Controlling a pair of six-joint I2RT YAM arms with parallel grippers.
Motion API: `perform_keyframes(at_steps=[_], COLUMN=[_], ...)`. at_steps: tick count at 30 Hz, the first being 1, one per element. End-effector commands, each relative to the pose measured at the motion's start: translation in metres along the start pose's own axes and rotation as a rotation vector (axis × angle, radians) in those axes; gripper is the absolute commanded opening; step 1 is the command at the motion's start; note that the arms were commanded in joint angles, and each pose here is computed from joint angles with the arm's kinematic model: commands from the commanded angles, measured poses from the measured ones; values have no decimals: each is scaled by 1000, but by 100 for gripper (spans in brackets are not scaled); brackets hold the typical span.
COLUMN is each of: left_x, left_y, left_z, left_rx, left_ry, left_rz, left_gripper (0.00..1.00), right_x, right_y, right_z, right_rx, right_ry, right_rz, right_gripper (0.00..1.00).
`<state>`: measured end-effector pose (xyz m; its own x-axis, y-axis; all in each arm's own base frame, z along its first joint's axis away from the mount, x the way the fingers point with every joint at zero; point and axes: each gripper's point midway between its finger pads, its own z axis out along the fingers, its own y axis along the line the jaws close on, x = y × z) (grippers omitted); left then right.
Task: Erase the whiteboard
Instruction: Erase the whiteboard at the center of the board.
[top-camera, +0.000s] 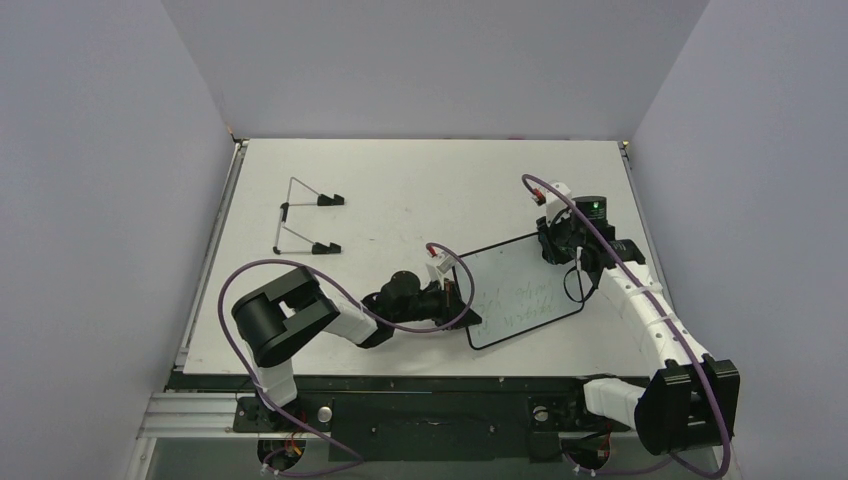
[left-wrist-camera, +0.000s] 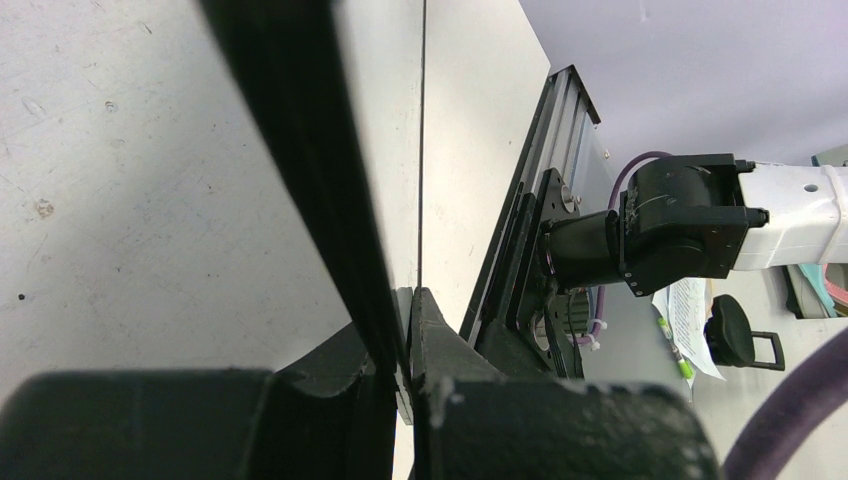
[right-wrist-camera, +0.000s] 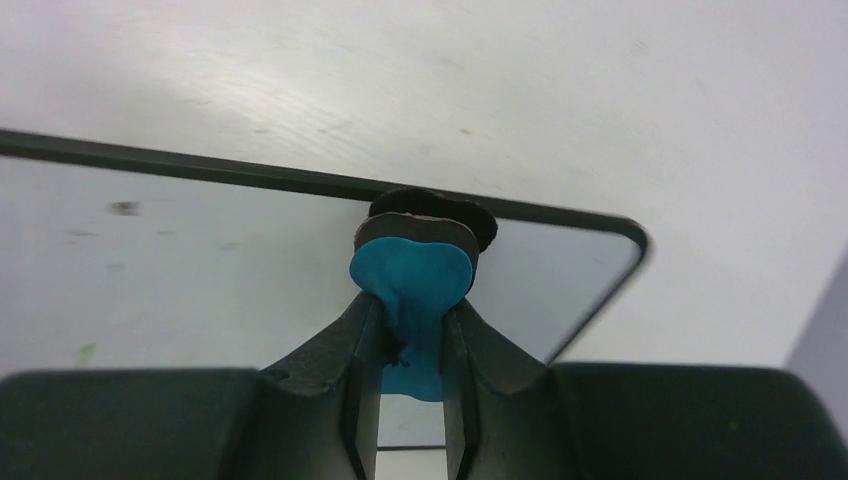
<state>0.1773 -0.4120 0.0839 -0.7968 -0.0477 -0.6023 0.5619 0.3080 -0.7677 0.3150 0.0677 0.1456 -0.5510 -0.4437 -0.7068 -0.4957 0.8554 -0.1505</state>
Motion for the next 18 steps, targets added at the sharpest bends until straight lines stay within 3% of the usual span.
perform_keyframes(at_steps=[1, 6, 8, 13, 18], left_x=[-20, -20, -21, -23, -25], left_y=[-23, -13, -8, 0, 8], left_z=[7, 4, 1, -6, -9], left_rx=[101, 80, 64, 23, -39], left_ry=[-73, -82, -91, -104, -89], left_rz=[48, 42, 39, 67, 137], left_gripper=[0, 0, 0, 0, 0], right_x=[3, 0, -4, -17, -10], right_y=[-20, 69, 76, 45, 13], right_z=[-7, -21, -29, -35, -31], right_rx=[67, -433, -482, -320, -183], right_ry=[13, -44, -78, -161, -142], right_rz=[13, -151, -185, -121, -37], right_gripper=[0, 0, 0, 0, 0])
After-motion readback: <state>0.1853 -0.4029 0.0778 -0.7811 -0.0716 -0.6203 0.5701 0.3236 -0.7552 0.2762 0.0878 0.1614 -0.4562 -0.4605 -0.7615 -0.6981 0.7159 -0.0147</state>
